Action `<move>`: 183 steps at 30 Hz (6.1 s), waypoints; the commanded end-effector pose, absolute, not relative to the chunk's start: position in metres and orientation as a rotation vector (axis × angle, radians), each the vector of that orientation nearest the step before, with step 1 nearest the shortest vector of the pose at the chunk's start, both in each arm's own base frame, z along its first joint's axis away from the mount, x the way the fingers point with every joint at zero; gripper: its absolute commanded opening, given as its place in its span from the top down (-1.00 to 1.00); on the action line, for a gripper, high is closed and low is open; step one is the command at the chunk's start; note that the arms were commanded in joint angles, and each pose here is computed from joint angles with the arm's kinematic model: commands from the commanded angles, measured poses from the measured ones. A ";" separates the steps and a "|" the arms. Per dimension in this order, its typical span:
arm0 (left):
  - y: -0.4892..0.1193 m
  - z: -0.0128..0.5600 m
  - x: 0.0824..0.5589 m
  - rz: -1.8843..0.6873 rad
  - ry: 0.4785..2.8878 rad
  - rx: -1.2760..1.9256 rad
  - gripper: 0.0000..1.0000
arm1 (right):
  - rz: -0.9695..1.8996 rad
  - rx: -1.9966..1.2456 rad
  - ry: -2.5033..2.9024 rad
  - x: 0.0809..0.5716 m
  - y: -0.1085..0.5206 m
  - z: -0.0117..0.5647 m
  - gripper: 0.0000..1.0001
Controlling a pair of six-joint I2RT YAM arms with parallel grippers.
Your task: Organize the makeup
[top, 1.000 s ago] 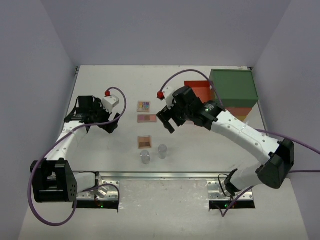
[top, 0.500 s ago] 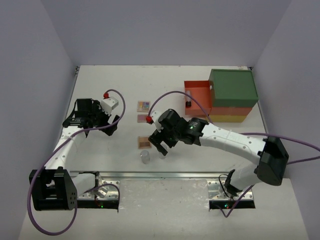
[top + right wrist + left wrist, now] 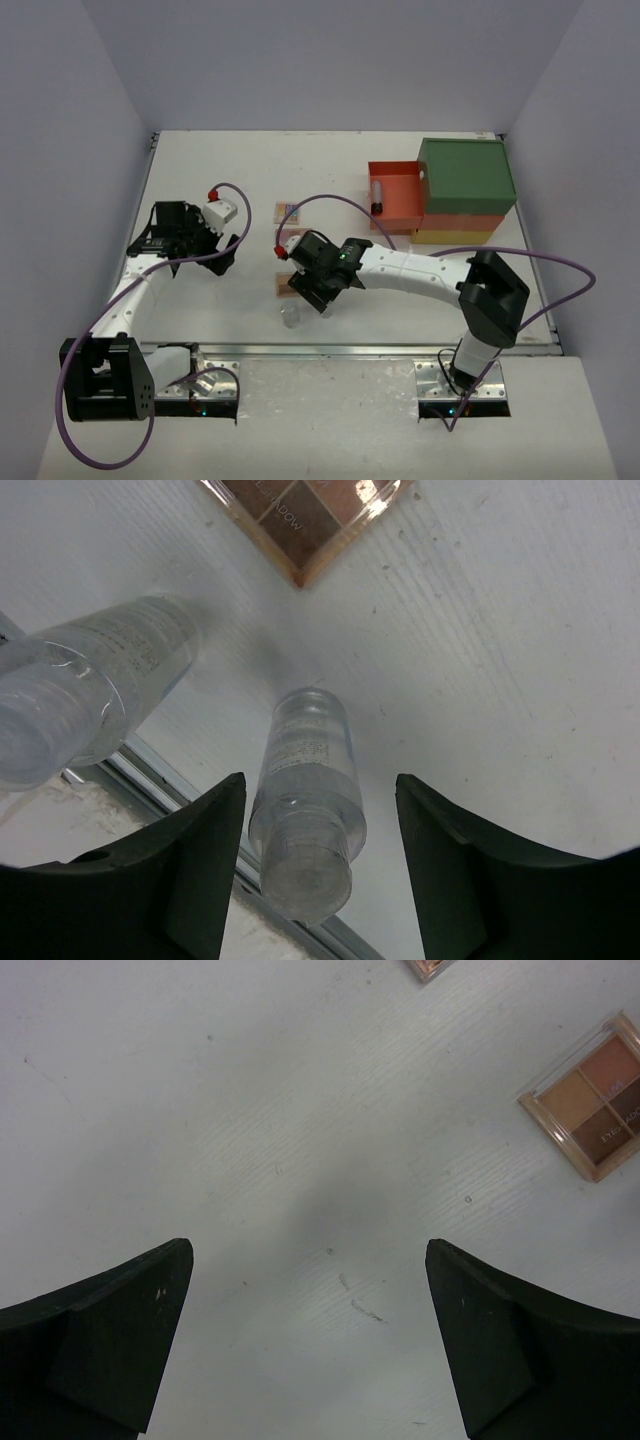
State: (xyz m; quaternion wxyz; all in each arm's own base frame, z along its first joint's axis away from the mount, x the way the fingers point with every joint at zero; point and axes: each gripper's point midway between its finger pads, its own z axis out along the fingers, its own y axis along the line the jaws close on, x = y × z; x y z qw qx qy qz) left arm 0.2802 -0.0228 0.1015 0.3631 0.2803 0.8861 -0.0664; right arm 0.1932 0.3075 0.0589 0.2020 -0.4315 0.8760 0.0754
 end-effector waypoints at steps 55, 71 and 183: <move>-0.019 0.122 0.306 -0.142 2.195 0.675 -1.00 | -0.280 -0.264 1.755 0.459 0.128 0.223 1.00; -0.026 0.124 0.305 -0.178 2.165 0.693 -1.00 | -0.196 -0.411 1.799 0.458 0.140 0.158 1.00; 0.058 0.106 0.222 0.415 2.173 0.288 -1.00 | 0.371 -0.433 1.626 0.260 0.294 0.297 1.00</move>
